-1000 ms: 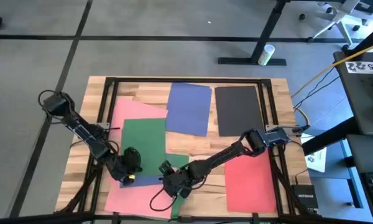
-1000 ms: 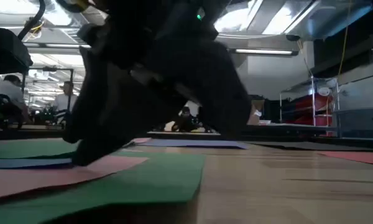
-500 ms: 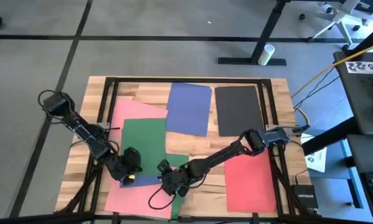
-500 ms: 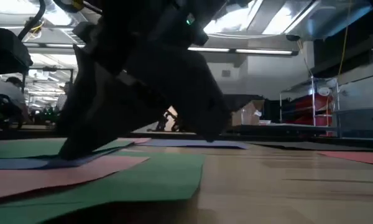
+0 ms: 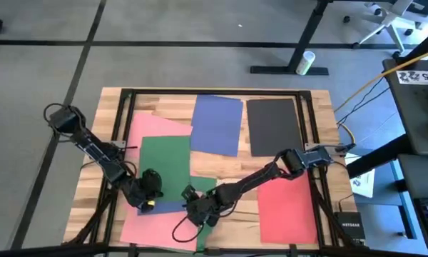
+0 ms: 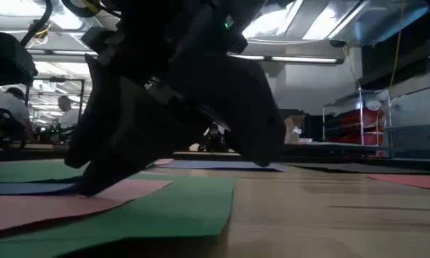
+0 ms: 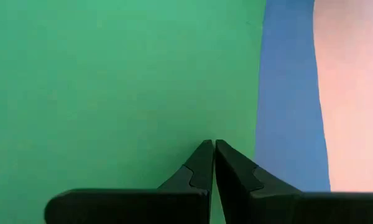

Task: Organize paper
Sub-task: Stack the blue paper on top of the other blue papers on the table

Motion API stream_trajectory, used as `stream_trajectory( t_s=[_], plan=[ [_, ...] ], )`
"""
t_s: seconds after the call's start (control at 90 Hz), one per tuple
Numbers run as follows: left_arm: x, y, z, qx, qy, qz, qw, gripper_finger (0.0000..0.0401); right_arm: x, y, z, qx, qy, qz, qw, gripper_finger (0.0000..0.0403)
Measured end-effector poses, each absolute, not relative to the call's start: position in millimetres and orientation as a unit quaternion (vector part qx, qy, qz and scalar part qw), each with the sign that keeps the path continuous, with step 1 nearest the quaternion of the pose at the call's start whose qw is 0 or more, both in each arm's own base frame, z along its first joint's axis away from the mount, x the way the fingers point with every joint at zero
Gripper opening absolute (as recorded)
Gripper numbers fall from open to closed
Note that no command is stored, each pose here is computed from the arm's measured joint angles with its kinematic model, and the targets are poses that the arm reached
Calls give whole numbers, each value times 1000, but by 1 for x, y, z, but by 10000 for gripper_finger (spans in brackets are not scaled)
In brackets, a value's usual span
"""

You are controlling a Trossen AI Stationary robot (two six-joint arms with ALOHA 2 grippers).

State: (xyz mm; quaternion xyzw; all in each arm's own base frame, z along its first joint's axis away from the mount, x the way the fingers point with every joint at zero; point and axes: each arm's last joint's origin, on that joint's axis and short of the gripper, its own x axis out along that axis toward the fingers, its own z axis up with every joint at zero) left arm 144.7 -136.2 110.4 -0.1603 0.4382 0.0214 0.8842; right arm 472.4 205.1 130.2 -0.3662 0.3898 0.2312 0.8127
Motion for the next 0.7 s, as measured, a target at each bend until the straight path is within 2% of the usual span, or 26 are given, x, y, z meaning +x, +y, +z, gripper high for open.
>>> stream_trajectory(
  t_s=[0.7],
  plan=[
    [145, -136, 110, -158, 439, 21, 884, 0, 475, 204, 124, -388, 392, 189, 813, 143]
  ],
)
